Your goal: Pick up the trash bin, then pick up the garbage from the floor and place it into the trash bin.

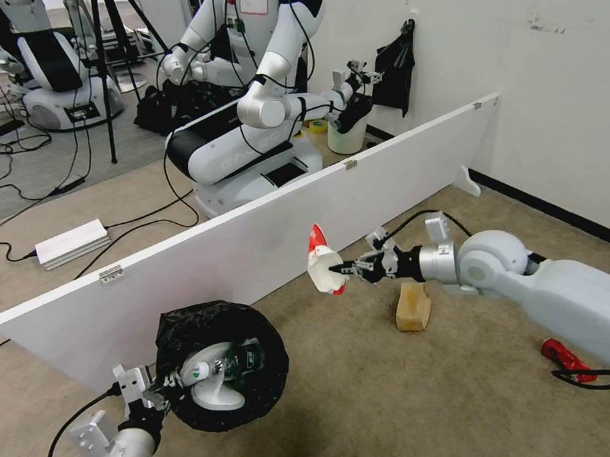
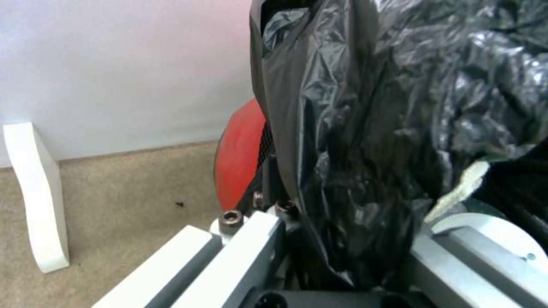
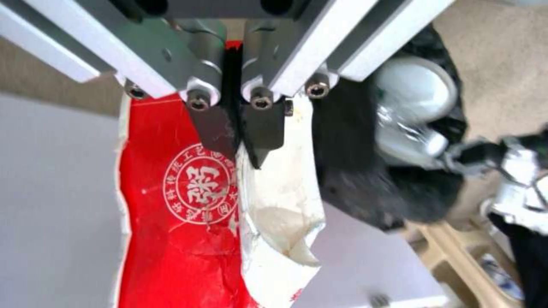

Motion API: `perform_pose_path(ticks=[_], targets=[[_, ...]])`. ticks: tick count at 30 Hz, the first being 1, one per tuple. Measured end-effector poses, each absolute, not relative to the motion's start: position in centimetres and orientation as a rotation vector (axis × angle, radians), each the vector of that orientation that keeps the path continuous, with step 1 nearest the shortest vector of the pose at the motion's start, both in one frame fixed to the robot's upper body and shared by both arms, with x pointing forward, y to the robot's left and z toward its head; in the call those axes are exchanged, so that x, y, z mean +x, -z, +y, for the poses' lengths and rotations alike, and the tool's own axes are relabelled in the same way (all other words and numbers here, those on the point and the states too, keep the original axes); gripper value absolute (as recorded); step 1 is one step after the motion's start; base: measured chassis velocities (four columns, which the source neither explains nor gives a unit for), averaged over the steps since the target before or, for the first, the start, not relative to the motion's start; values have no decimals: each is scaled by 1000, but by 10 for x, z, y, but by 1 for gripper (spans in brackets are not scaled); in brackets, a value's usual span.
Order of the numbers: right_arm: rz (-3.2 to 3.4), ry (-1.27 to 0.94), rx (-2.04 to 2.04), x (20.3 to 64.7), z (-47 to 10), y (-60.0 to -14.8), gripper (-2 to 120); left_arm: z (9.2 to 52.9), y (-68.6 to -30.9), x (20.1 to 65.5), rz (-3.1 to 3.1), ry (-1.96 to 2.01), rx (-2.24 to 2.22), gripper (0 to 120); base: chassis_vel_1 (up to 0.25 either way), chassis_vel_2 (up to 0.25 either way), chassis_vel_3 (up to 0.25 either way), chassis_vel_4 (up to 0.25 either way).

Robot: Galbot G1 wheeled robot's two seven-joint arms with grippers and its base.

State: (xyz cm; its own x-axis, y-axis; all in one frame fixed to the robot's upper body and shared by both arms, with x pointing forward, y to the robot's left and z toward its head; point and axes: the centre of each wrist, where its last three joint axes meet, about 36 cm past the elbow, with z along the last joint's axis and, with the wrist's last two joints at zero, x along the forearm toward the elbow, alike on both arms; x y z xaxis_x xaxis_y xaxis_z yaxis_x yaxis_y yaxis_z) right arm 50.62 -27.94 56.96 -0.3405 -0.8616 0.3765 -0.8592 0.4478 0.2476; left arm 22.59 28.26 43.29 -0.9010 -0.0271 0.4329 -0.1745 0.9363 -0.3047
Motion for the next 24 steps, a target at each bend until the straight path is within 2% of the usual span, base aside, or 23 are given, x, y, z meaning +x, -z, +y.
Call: perform_pose_path(ticks=[13, 24], targets=[[-2277, 3, 1709, 475, -244, -615, 0, 285, -434, 224, -2656, -469, 119, 0, 0, 0, 0, 0], [-2234, -9, 1879, 470, -213, -614, 0, 285, -436, 222, -2657, -461, 103, 0, 0, 0, 0, 0]])
